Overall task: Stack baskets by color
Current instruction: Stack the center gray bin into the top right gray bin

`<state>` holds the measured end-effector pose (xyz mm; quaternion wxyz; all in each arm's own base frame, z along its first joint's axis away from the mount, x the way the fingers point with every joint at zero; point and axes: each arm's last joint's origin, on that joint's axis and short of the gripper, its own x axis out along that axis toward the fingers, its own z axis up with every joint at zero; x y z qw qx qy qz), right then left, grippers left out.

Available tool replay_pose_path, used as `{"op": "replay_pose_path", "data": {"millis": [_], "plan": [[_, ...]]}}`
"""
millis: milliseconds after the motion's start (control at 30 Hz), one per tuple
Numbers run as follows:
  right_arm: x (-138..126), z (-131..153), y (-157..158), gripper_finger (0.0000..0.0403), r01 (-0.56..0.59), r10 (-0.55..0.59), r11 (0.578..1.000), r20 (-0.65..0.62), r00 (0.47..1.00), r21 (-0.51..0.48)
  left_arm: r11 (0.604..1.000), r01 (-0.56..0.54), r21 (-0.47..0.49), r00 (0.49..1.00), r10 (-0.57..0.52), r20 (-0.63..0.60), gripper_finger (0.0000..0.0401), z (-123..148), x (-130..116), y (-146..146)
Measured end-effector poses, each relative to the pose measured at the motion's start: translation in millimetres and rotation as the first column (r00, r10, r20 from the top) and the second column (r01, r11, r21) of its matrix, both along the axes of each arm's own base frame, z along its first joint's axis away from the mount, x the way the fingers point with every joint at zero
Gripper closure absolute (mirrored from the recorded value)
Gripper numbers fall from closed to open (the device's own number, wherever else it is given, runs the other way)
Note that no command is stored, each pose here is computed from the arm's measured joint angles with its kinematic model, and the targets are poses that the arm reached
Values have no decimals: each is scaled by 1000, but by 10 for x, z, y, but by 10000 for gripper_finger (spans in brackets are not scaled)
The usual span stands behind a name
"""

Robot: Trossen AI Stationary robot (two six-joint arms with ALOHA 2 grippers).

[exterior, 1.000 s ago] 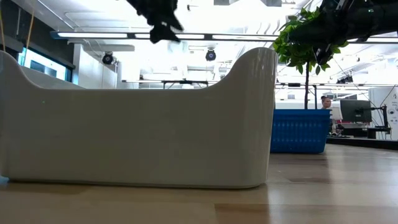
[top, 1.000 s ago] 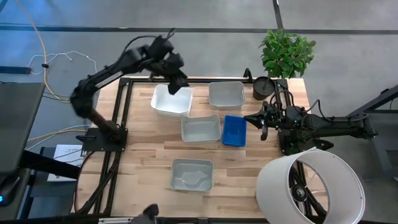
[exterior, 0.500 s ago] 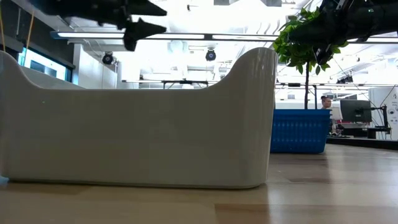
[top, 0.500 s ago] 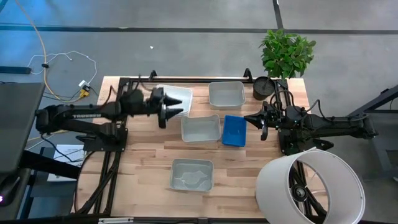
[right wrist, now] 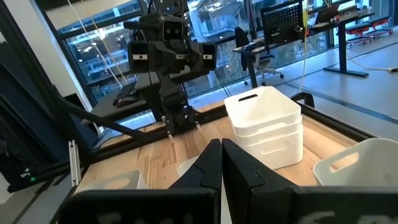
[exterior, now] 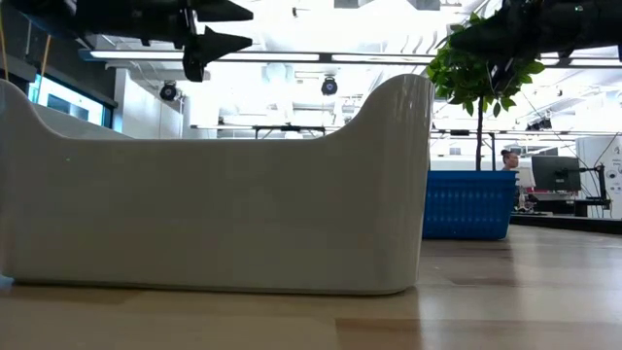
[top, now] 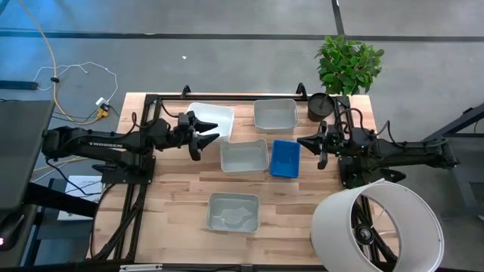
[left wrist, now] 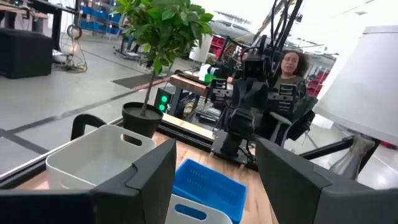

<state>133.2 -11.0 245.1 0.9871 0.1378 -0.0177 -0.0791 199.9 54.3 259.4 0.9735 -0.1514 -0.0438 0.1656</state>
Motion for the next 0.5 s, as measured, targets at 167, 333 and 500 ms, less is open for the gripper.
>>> {"op": "replay_pose_path", "data": {"millis": [167,333,500], "plan": [[-2,45,0,402,1,-1,1000,47,999,-1,1000,4,3,1000,-4,-1,194,0,1,-2],[-4,77,0,402,0,0,1000,80,997,-3,1000,-12,1,1000,12,-2,194,-2,-2,10],[-4,79,0,402,1,0,1000,82,997,-3,1000,14,-12,1000,-14,1,194,-4,2,-3]]}}
